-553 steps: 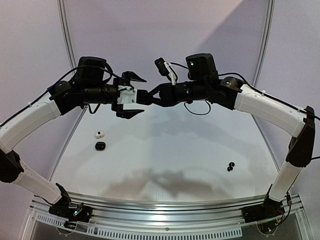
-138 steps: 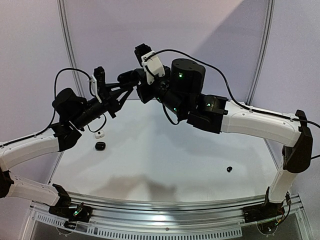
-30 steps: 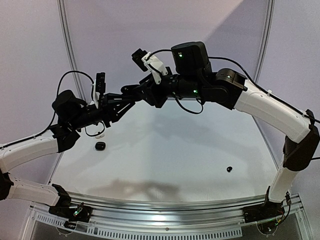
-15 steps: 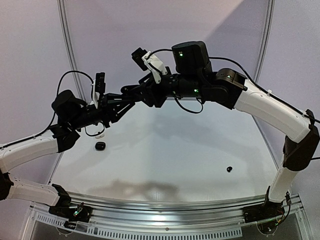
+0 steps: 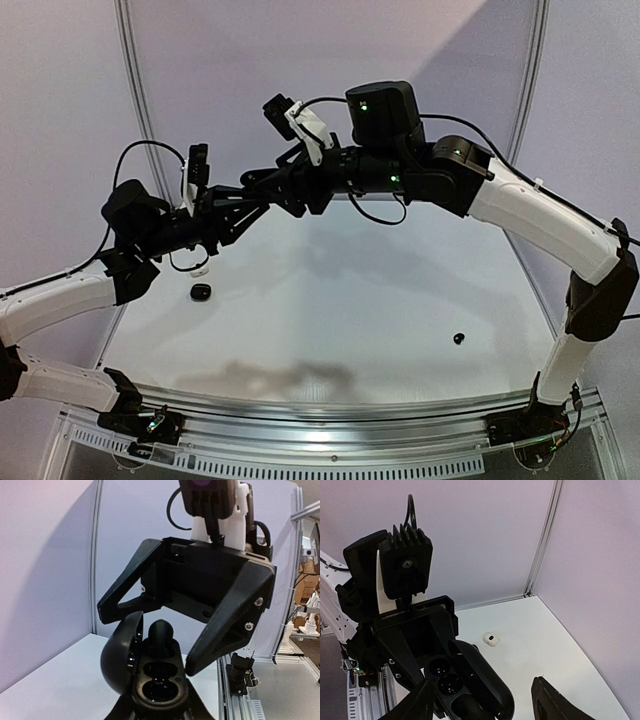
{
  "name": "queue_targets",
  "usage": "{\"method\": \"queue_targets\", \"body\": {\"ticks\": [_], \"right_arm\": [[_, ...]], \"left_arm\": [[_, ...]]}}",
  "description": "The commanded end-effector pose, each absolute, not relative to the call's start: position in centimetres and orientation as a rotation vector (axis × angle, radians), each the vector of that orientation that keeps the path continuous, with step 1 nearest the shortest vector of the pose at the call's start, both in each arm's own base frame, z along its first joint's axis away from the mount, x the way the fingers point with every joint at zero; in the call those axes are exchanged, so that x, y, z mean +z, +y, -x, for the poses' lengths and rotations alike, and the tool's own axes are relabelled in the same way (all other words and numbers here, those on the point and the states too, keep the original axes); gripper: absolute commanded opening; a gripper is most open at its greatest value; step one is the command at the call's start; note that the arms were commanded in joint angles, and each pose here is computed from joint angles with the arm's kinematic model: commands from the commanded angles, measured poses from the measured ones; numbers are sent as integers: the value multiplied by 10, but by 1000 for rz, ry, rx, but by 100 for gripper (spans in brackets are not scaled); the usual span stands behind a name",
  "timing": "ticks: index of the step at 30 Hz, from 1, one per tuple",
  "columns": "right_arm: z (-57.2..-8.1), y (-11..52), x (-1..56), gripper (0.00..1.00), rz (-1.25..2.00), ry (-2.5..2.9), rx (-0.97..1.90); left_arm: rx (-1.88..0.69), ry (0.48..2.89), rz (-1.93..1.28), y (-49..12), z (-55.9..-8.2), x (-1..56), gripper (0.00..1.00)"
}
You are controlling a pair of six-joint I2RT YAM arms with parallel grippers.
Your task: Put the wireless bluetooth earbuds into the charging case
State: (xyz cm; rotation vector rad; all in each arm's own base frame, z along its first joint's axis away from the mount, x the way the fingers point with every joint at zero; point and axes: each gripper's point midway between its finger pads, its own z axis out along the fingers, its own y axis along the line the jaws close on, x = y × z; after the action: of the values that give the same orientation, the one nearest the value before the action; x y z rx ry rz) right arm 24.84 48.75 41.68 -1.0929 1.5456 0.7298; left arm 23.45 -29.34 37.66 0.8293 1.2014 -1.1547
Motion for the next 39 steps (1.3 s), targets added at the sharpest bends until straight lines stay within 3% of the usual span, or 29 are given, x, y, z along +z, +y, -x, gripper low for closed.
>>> {"method": "queue_targets", "body": {"ticks": [1, 14, 16, 19, 23, 27, 39], "right_arm": [[-249, 480, 447, 68, 1044, 1487, 785], [-248, 453, 520, 69, 863, 1359, 961], [-234, 446, 529, 62, 900, 1339, 1048], [-223, 440, 511, 39, 958, 1414, 1086], [-211, 430, 477, 25, 1017, 1527, 1060], [-186, 433, 463, 24, 1101, 1545, 965], [-186, 448, 431, 22, 1245, 1583, 751]], "left_arm": [[-1151, 1141, -838, -289, -227, 392, 0], [-1139, 1148, -852, -289, -227, 386, 0], [-1139, 1148, -855, -289, -227, 385, 0], [-1151, 1129, -880, -290, -222, 384, 0], [-1150, 1099, -940, -294, -212, 375, 0], [-1154, 1073, -1010, -298, -201, 368, 0], [-1169, 1067, -1160, -306, -183, 348, 0]]}}
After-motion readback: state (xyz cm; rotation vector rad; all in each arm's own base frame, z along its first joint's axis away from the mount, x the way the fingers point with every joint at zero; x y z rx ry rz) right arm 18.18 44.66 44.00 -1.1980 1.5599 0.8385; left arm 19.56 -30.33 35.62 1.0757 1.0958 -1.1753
